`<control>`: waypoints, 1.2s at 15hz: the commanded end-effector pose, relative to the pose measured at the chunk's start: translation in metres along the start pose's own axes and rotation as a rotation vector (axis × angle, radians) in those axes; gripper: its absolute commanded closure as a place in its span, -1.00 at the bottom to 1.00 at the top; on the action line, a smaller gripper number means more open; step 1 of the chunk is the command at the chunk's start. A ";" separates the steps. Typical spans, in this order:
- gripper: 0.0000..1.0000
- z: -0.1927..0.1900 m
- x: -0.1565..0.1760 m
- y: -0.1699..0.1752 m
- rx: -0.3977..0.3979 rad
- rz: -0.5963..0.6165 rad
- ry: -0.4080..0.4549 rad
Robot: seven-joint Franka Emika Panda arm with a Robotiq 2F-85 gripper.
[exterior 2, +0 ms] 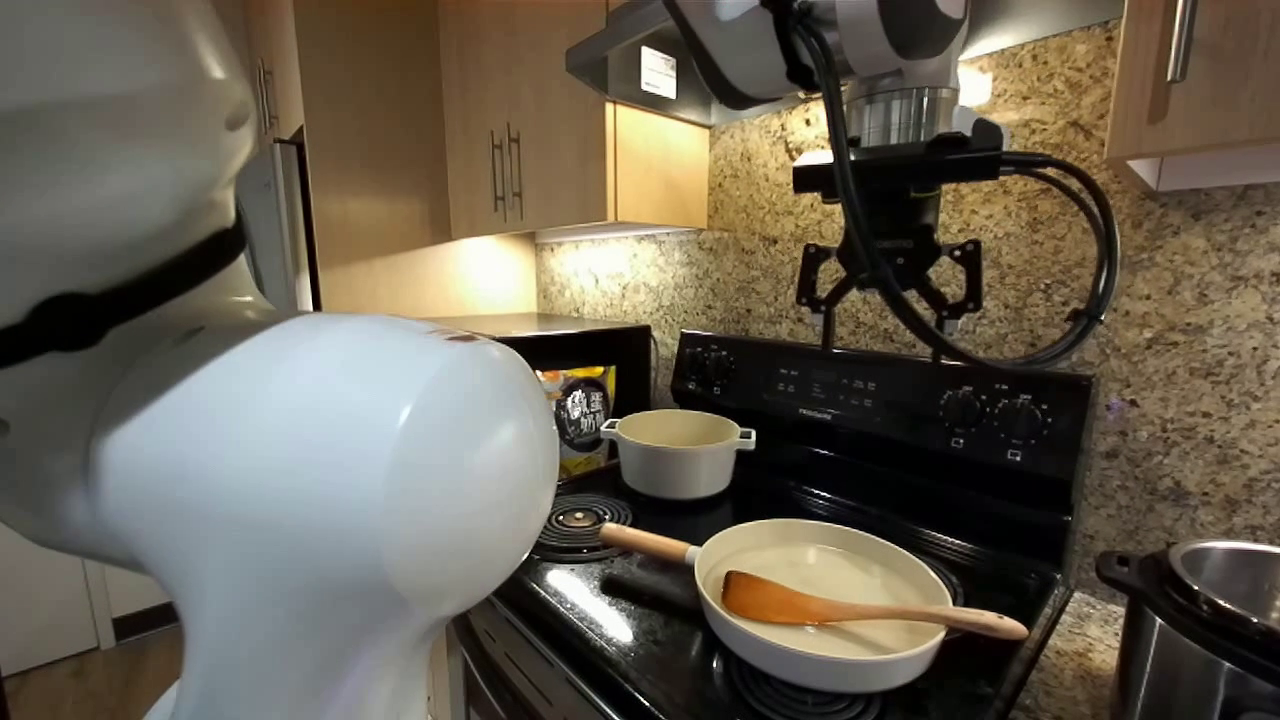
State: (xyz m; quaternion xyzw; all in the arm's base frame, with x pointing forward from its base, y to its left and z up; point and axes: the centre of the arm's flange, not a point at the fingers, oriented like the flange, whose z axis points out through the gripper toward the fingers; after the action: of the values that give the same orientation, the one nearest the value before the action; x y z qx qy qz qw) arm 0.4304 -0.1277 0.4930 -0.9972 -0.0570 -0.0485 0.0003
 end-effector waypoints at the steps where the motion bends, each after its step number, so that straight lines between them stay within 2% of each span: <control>1: -1.00 0.012 -0.011 -0.019 0.007 -0.026 0.029; 9: -1.00 0.032 -0.030 -0.028 0.015 0.098 0.087; 14: -1.00 0.031 -0.024 -0.029 -0.012 0.165 0.101; 15: -1.00 0.028 -0.021 -0.022 -0.015 0.126 0.072; 18: -1.00 0.027 -0.019 -0.025 -0.020 0.138 0.076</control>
State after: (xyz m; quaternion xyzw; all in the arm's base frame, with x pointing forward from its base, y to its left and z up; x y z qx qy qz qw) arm 0.4110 -0.1046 0.4640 -0.9961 0.0124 -0.0869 -0.0041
